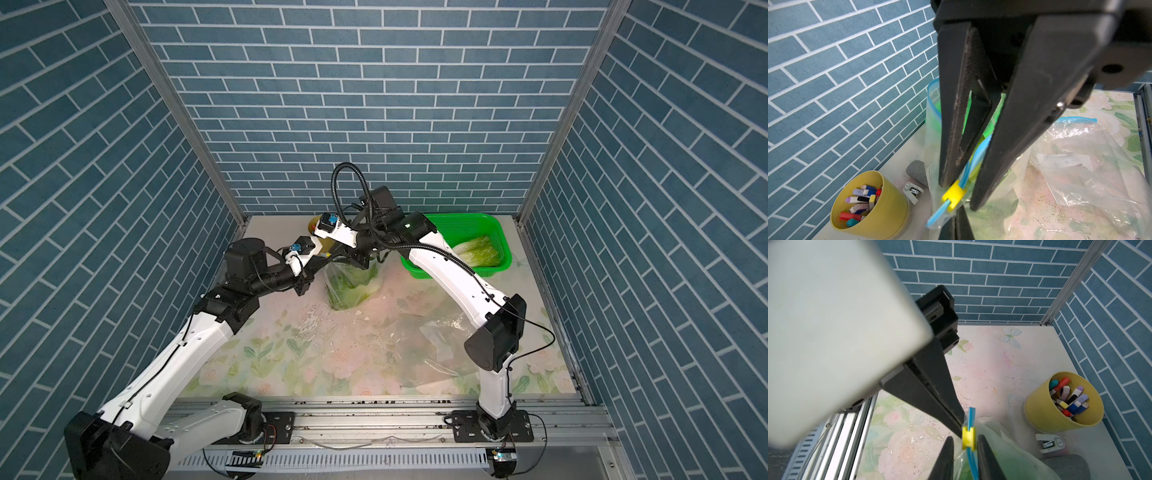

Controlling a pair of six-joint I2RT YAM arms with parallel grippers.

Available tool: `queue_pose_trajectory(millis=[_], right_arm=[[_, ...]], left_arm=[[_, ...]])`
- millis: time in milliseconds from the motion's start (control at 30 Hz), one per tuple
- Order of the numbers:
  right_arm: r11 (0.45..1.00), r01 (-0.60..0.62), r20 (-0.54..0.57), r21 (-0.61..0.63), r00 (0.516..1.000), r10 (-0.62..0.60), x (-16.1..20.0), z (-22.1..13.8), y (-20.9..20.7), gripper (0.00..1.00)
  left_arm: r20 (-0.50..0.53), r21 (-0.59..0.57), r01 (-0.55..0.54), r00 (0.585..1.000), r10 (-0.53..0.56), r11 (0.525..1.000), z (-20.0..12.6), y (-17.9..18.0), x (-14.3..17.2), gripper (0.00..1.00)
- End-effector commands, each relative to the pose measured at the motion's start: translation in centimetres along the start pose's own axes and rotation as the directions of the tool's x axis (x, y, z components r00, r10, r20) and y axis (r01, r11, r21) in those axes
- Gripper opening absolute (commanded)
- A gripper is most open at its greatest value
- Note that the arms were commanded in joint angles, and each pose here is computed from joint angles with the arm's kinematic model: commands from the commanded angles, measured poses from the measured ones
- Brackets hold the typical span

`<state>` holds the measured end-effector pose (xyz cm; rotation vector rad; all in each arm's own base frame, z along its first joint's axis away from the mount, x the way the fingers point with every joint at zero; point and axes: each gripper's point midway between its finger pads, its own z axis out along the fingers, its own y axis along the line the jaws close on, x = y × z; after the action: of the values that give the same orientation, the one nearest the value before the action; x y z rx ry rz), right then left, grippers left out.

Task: Put the chinese cabbages into a zipper bag and zip it
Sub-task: Zip the zipper on the zipper food storage bag.

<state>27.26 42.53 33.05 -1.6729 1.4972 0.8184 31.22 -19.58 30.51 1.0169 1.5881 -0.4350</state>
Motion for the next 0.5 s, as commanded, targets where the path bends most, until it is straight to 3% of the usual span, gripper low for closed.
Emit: queue_pose_trajectory(millis=[0, 467], right_arm=[[0.998, 0.057, -0.003, -0.003, 0.998, -0.057, -0.48, -0.48, 0.55, 0.24], [0.998, 0.065, 0.003, -0.017, 0.998, -0.065, -0.97, 0.47, 0.30, 0.16]], left_arm=[[0.057, -0.012, -0.045, 0.997, 0.045, 0.999, -0.67, 0.25, -2.39, 0.00], [0.064, -0.014, -0.043, 0.997, 0.044, 0.999, -0.88, 0.23, -2.65, 0.00]])
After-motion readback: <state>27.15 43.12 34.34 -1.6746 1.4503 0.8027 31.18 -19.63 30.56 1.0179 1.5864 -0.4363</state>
